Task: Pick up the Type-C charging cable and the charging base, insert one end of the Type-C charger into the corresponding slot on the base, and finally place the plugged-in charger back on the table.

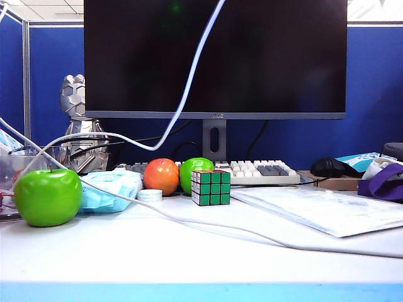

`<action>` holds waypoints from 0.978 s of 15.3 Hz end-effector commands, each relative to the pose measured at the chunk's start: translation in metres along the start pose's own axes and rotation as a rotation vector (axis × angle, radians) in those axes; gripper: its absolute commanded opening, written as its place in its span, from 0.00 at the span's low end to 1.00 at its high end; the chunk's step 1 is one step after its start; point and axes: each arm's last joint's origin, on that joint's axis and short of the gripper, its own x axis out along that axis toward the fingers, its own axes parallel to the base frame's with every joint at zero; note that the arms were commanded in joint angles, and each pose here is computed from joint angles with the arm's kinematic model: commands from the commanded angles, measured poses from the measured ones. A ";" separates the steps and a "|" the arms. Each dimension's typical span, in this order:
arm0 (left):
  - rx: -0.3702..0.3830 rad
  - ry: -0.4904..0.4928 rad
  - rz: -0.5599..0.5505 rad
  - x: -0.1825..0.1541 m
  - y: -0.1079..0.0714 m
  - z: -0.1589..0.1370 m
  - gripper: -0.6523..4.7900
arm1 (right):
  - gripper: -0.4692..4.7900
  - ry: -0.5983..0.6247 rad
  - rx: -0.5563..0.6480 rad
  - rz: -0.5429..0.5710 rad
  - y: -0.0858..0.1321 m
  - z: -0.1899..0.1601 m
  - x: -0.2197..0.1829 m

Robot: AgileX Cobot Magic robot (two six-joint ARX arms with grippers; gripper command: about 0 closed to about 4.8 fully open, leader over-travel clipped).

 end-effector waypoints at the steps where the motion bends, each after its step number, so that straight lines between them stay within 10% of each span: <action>1: -0.041 -0.005 -0.080 0.000 -0.004 0.004 0.45 | 0.09 -0.019 -0.023 -0.052 0.000 0.003 -0.001; 15: -0.135 0.027 -0.117 0.010 -0.002 -0.008 0.44 | 0.09 -0.045 0.020 0.057 -0.013 0.005 0.015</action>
